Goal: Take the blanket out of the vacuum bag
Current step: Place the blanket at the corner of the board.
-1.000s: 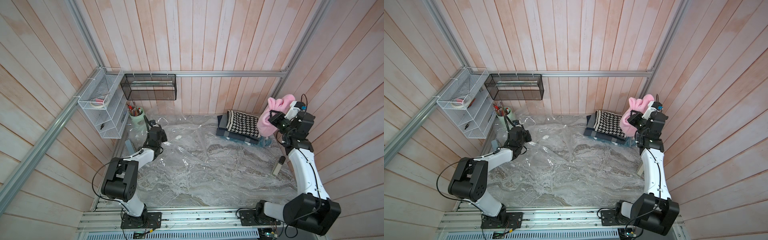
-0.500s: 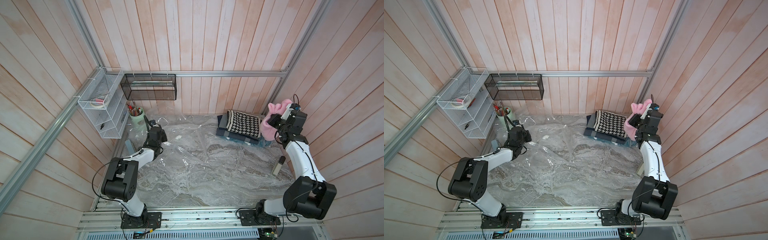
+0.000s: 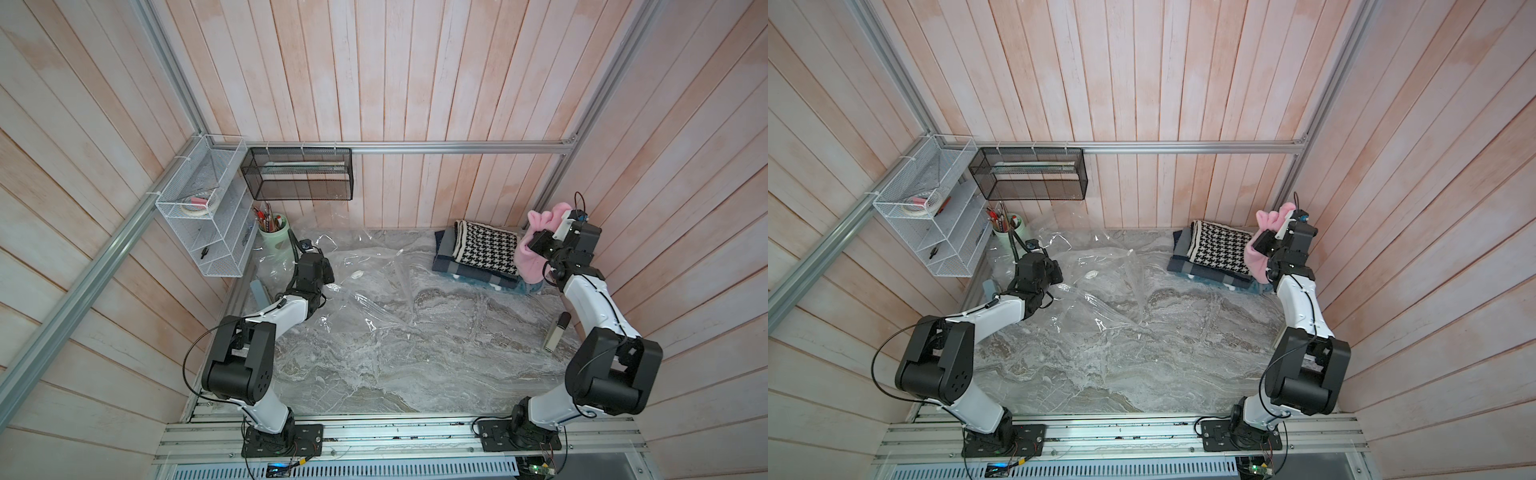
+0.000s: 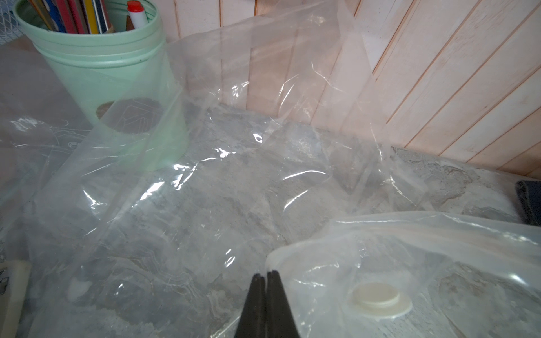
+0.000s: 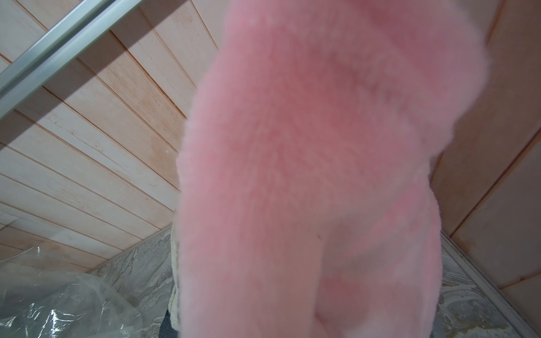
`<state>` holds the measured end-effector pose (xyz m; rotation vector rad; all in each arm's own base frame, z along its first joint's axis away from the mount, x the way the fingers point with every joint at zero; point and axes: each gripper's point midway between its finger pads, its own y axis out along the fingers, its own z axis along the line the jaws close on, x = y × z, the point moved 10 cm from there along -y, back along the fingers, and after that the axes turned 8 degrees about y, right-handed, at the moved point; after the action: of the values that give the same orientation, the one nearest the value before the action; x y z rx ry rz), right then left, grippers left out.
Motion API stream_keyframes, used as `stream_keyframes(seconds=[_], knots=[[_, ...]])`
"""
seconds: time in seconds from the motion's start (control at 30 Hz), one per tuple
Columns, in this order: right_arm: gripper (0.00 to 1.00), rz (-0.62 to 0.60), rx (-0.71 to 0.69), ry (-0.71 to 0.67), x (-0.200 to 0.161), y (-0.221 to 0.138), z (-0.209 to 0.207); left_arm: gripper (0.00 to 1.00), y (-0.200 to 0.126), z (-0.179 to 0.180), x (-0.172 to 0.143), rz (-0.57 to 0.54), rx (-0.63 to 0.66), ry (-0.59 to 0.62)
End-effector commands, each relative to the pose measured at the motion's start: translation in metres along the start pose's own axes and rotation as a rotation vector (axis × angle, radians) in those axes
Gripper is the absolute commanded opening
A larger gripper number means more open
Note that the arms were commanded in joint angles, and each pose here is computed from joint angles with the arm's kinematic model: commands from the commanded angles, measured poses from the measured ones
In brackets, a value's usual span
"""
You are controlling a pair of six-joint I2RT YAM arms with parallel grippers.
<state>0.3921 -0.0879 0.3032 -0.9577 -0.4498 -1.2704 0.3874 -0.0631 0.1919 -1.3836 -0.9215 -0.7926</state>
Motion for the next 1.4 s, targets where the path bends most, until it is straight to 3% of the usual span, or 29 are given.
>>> stream_keyframes(seconds=[0.0, 0.53, 1.0, 1.37], knots=[[0.00, -0.058, 0.089, -0.023, 0.014, 0.002, 0.020, 0.00, -0.009, 0.000, 0.019, -0.046, -0.013, -0.017], [0.00, 0.021, 0.149, -0.113, -0.017, 0.053, 0.078, 0.00, -0.017, 0.004, 0.019, -0.064, 0.001, -0.007], [0.00, 0.107, 0.180, -0.118, -0.050, 0.095, 0.082, 0.00, -0.026, -0.010, 0.019, -0.063, -0.147, -0.069], [0.00, 0.172, 0.180, -0.160, -0.069, 0.118, 0.110, 0.00, -0.026, -0.016, 0.016, -0.049, -0.153, -0.056]])
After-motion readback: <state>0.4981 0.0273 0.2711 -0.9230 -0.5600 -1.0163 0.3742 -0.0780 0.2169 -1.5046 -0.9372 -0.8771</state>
